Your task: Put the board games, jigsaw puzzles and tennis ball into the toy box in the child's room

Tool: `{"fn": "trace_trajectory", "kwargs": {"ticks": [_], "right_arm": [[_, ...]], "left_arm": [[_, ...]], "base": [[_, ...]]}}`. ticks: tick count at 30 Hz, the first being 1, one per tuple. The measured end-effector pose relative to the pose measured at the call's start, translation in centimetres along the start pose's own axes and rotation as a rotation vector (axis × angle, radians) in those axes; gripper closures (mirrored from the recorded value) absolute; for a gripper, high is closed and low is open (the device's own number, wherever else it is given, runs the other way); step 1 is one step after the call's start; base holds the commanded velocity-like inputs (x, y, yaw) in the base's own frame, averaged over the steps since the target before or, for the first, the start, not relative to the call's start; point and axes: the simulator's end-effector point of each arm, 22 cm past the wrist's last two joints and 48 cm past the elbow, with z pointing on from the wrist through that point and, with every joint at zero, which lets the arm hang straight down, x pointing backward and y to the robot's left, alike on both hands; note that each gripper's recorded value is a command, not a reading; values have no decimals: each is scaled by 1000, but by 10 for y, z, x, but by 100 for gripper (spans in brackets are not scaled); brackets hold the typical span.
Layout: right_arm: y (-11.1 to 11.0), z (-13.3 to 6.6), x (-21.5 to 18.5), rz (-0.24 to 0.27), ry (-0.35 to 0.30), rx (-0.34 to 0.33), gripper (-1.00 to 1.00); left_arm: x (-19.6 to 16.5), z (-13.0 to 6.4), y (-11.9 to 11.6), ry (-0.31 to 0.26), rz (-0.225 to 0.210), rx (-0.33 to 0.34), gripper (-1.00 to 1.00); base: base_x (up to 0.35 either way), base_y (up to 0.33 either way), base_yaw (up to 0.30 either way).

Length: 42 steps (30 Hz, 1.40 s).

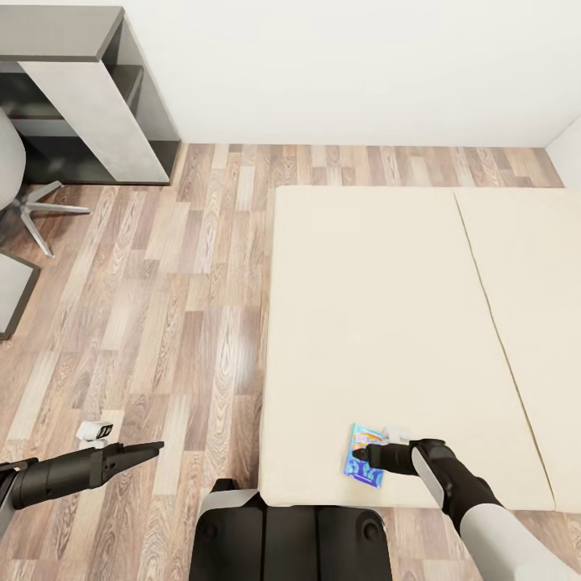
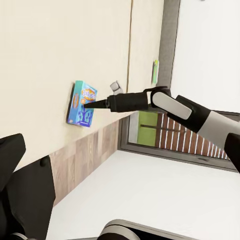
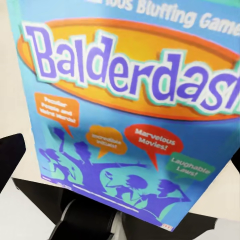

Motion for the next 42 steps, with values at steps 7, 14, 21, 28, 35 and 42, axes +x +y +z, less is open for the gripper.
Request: {"fn": "trace_trajectory", "kwargs": {"ticks": [7,14,21,28,35,42], "right_arm": [[5,2,0,-2,0,-3,-100],[25,7,2,-4,3,-30,-100],[46,10,-5,-10,-5,-59,-100],[53,9,-19,-18,-23,-69,-100],[55,8,-24,-21,-28,-69,-100],[63,6,-37,-29,-45,-79,-100]], "left_arm": [[0,0,0,0,0,1,-100],[0,0,0,0,0,0,-100],[0,0,0,0,0,0,-100],[0,0,0,-1,0,1,-100],[0,0,0,-1,0,1,-100],[0,0,0,-1,0,1,-100]], "base": [[0,0,0],[0,0,0],[0,0,0],[0,0,0],[0,0,0],[0,0,0]]}}
